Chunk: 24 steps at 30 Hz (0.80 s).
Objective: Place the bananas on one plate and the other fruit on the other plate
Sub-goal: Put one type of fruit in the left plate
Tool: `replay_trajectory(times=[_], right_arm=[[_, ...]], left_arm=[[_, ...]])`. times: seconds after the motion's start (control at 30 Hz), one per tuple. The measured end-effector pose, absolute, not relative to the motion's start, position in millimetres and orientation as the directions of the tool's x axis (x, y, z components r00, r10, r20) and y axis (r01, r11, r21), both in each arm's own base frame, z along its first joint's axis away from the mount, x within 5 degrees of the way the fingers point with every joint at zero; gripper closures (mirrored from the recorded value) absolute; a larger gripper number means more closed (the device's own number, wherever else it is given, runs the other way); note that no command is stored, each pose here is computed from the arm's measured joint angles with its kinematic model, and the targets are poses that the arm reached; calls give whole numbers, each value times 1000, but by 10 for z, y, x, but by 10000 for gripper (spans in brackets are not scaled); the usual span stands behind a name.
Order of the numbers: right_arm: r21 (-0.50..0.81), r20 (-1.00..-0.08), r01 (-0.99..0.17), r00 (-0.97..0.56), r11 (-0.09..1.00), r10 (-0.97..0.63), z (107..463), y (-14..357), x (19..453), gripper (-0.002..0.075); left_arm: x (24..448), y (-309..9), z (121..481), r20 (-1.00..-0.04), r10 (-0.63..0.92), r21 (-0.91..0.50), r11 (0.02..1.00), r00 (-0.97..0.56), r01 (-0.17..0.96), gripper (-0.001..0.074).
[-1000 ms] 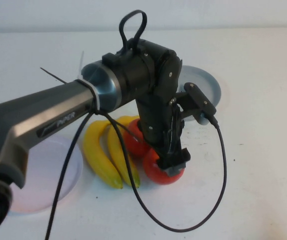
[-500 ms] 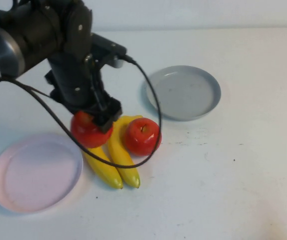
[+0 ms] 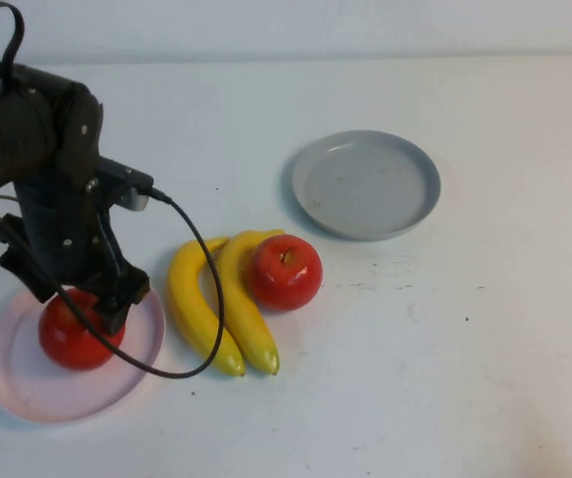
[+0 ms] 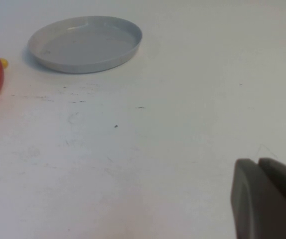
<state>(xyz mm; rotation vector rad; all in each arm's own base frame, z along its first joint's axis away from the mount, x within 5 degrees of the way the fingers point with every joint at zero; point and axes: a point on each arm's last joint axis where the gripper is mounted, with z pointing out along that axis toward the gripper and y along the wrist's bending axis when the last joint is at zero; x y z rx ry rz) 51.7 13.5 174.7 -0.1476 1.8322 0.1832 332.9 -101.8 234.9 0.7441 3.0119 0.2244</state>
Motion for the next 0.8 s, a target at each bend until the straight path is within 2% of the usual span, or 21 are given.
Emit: replay_trajectory(times=[0.2, 0.5, 0.67, 0.8], right_arm=[[48, -964, -196, -265, 979, -5, 1747, 135, 517, 743], [48, -964, -196, -265, 979, -5, 1747, 135, 517, 743], [48, -964, -196, -265, 979, -5, 1747, 135, 517, 743], [48, -964, -196, -265, 979, -5, 1747, 135, 517, 743]], left_arm=[[3325, -957, 2355, -16, 410, 218, 891, -912, 397, 67], [3094, -1037, 2924, -231, 419, 252, 897, -878, 362, 66], [3032, -1326, 2974, -333, 437, 139, 899, -835, 415, 66], [3038, -1729, 2941, -418, 475, 29, 859, -774, 511, 66]])
